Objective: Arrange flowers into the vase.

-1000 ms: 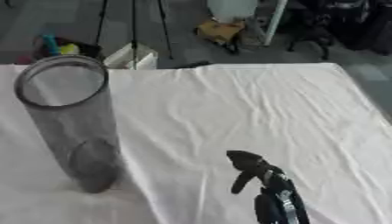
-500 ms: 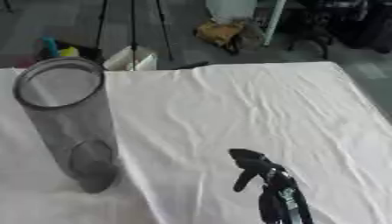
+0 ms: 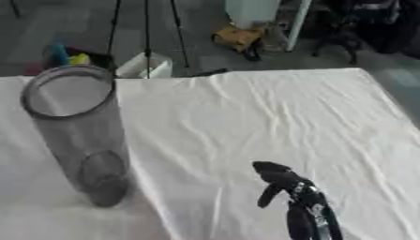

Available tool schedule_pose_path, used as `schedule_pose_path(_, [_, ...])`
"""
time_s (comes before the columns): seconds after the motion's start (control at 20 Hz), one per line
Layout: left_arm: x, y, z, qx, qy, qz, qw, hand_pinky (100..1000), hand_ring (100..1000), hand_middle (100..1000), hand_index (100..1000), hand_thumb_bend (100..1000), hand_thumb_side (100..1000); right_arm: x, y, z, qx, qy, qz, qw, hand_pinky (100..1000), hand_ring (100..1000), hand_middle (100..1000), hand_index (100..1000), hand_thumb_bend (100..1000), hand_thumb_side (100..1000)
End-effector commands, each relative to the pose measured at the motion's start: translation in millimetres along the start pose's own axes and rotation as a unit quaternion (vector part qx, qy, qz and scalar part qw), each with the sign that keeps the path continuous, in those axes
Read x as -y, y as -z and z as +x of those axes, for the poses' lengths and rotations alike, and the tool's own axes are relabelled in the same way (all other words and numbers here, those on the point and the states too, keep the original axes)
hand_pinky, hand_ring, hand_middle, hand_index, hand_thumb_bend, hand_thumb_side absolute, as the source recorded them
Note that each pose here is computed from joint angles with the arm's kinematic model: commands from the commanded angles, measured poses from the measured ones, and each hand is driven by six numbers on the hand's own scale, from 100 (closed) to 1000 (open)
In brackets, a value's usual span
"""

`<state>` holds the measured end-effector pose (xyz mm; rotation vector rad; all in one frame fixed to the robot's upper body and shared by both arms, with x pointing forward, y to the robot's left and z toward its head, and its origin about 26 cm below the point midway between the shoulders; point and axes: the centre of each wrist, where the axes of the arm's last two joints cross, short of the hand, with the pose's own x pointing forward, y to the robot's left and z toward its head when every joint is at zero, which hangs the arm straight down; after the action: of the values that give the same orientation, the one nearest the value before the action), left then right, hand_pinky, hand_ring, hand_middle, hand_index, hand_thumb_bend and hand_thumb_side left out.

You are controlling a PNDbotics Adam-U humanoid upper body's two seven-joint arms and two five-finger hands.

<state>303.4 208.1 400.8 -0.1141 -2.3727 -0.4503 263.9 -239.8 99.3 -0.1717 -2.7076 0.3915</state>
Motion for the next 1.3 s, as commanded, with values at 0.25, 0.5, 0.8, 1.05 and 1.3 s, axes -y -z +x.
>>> schedule_pose_path(0.25, [16.9,1.7,27.8,0.027,-0.063,-0.043,0.997,100,100,100,128,100,757,1.2,3.3,2.5,0.011,0.001,0.008,1.000,768,788,401,786,100,963])
schedule_pose_path(0.5, [25.9,-1.1,36.3,0.044,-0.084,-0.068,0.993,100,100,100,128,100,749,-0.5,4.1,2.5,0.008,0.001,0.012,1.000,769,788,398,785,100,964])
schedule_pose_path(0.8, [35.0,2.7,42.3,0.044,-0.132,-0.085,0.987,100,100,100,129,102,763,-1.0,3.9,2.8,0.007,0.003,0.014,1.000,769,789,398,785,100,965])
schedule_pose_path(1.05, [43.9,6.2,47.0,0.045,-0.174,-0.100,0.979,100,100,100,129,122,766,-1.1,4.1,2.8,0.007,0.005,0.014,1.000,770,789,398,785,100,966])
schedule_pose_path(1.3, [52.9,8.1,48.2,0.044,-0.193,-0.116,0.973,100,100,100,128,122,767,-1.0,5.0,2.6,0.006,0.008,0.016,1.000,771,789,397,785,100,968])
